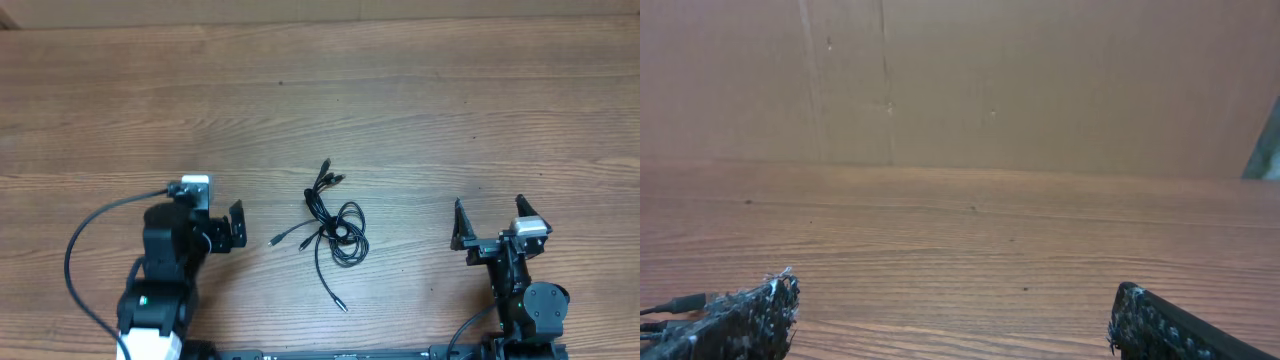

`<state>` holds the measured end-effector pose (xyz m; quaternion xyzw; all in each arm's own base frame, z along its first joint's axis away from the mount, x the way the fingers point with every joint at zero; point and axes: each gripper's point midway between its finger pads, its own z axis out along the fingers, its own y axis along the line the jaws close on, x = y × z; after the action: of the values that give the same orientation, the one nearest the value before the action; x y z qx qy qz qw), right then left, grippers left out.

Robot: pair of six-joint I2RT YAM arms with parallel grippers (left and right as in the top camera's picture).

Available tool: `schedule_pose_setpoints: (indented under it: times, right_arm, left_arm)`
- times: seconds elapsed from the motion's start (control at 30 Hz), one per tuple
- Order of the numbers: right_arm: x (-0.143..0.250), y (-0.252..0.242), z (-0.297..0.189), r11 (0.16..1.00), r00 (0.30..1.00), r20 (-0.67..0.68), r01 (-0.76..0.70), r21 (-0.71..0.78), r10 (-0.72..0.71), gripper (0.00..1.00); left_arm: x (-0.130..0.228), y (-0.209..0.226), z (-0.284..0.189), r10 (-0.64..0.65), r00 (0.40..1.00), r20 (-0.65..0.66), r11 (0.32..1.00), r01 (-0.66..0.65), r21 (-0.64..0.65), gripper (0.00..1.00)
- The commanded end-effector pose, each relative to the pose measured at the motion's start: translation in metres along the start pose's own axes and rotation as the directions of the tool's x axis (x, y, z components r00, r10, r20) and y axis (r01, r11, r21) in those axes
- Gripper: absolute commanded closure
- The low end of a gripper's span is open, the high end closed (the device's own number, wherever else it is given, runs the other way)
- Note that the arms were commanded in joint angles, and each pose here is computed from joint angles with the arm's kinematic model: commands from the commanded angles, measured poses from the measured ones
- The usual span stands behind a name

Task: Untangle cables
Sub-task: 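Raise the left arm and move its gripper toward the cable bundle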

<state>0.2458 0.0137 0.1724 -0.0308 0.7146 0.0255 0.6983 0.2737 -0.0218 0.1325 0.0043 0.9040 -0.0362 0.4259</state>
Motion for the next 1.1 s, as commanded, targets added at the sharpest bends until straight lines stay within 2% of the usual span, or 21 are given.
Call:
schedule_pose_setpoints:
  times: [0.0,0.5,1.07]
  right_arm:
    - [0.002,-0.003,0.0,1.0,1.0,0.002,-0.003,0.016,0.003,0.0]
    - [0.002,-0.003,0.0,1.0,1.0,0.002,-0.004,0.016,0.004,0.0]
    - [0.002,-0.003,0.0,1.0,1.0,0.002,-0.004,0.016,0.004,0.0]
  left_arm:
    - [-0.009,-0.001,0.005,0.017,0.999,-0.044,1.0,-0.017,0.005,0.0]
    - [0.001,0.0,0.028,0.015,0.979,-0.201,1.0,-0.016,-0.002,0.0]
    - [0.005,0.0,0.031,0.033,0.974,-0.226,0.999,-0.034,0.003,0.0]
